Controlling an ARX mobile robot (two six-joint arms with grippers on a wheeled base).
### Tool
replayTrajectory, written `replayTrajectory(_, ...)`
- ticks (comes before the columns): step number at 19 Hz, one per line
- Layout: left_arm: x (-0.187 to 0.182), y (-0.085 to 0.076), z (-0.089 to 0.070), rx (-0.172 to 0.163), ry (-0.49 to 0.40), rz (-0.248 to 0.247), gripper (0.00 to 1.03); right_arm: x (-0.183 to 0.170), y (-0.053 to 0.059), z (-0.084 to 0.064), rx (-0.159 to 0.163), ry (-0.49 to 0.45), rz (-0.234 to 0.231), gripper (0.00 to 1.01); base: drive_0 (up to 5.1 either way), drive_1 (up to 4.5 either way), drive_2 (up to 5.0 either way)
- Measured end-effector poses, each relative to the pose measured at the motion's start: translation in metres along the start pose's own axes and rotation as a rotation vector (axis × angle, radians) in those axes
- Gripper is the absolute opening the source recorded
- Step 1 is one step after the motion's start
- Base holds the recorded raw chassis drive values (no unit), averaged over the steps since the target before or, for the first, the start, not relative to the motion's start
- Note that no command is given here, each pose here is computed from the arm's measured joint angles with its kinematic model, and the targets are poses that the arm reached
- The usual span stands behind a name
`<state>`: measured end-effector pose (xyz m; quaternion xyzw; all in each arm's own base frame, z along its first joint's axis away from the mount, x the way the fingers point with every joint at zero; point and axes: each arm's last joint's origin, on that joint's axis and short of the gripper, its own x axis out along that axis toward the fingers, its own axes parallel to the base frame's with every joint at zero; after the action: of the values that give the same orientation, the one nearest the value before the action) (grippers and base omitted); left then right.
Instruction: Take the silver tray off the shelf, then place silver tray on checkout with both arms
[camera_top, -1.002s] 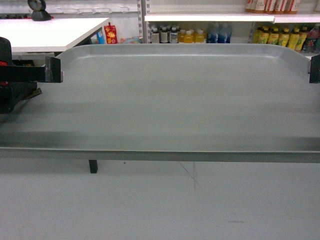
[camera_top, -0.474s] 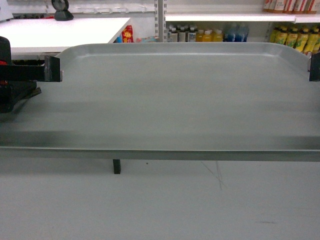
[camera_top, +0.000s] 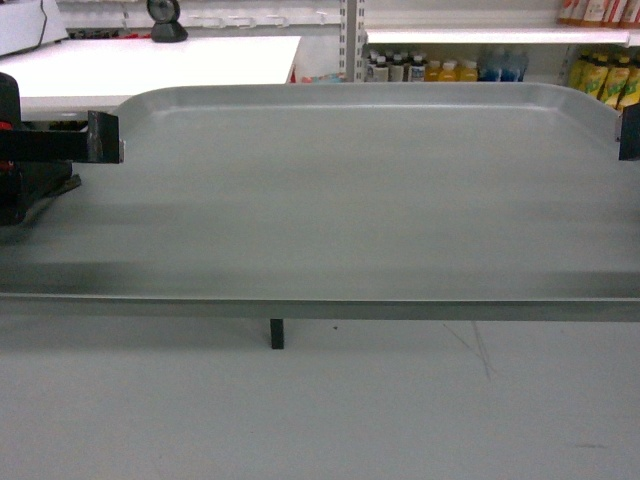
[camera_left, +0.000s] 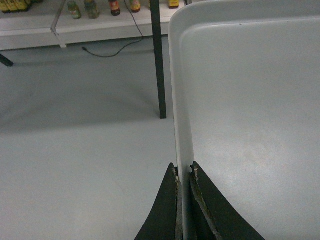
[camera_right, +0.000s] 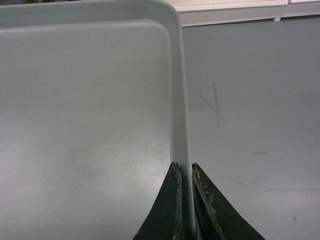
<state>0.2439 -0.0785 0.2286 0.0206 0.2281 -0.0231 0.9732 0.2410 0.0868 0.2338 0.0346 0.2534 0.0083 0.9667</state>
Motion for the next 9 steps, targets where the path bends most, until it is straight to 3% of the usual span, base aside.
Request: replayTrajectory(9, 0.0002, 0.0, -0.0002, 0.001, 0.003, 0.0, 0.03, 0.0001, -0.0001, -0.0004, -0.001, 0.004, 0.0, 0.03, -5.0, 2.42, 2.4)
